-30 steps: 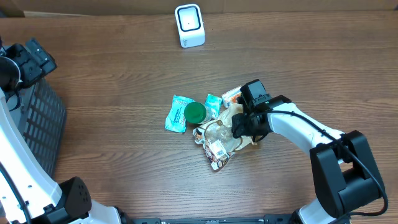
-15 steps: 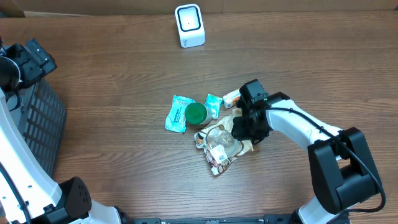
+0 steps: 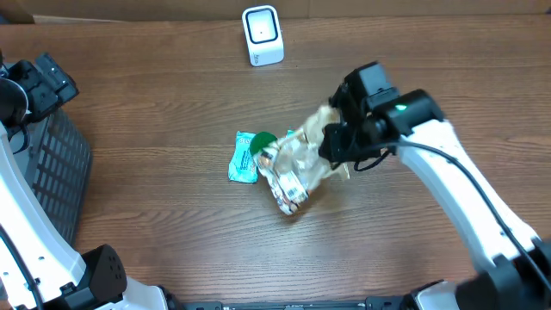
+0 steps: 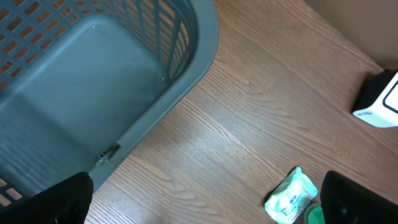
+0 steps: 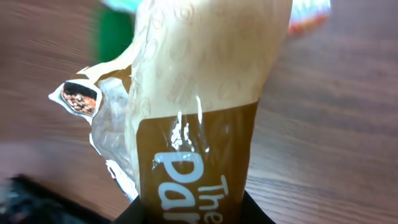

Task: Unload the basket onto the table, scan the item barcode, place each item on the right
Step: 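Carry the Pantree bag with the right gripper toward the white scanner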

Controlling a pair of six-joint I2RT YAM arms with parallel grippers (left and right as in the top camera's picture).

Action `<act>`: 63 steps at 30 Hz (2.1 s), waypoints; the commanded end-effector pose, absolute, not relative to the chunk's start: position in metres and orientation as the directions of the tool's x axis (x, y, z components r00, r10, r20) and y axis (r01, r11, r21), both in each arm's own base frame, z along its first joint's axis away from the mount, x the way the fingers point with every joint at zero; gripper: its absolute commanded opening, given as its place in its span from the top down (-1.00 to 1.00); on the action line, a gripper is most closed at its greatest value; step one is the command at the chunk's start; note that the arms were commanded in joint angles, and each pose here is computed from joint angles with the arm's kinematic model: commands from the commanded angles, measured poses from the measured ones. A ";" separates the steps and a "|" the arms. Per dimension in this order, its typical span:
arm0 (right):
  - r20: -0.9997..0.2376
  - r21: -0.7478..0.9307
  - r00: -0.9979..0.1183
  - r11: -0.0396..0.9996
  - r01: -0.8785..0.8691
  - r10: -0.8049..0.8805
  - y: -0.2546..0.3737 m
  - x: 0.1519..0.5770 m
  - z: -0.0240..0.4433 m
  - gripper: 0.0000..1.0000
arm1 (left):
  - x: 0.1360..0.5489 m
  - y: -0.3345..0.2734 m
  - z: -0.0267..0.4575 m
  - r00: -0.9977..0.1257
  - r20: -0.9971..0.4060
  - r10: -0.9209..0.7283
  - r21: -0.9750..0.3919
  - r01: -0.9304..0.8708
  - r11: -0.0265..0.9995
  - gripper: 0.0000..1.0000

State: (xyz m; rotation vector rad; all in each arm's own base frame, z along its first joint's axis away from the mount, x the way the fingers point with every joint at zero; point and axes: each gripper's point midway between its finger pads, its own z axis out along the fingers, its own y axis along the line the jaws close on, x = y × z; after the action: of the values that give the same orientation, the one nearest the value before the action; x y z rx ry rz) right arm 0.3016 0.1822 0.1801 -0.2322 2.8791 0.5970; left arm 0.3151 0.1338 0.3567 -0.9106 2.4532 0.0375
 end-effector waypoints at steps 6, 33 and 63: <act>-0.369 0.636 -0.924 0.752 -0.174 0.098 0.165 0.309 0.287 0.65 | 0.311 0.133 0.366 -0.637 -0.506 -0.581 -0.143 -0.602 0.785 -0.99; -0.491 0.522 -0.811 0.852 0.019 0.319 0.111 0.358 0.298 0.53 | 0.311 0.133 0.366 -0.637 -0.506 -0.581 -0.143 -0.602 0.785 -0.99; -0.755 -0.634 0.194 0.773 0.027 -0.626 0.266 0.589 0.285 0.69 | 0.311 0.133 0.366 -0.637 -0.506 -0.581 -0.143 -0.602 0.785 -0.99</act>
State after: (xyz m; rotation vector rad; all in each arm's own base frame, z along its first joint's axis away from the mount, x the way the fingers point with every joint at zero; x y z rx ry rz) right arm 0.5836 0.2454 0.2983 -0.3139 1.4043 -0.3355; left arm 0.3143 0.1335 0.3568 -0.9106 2.4548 0.0376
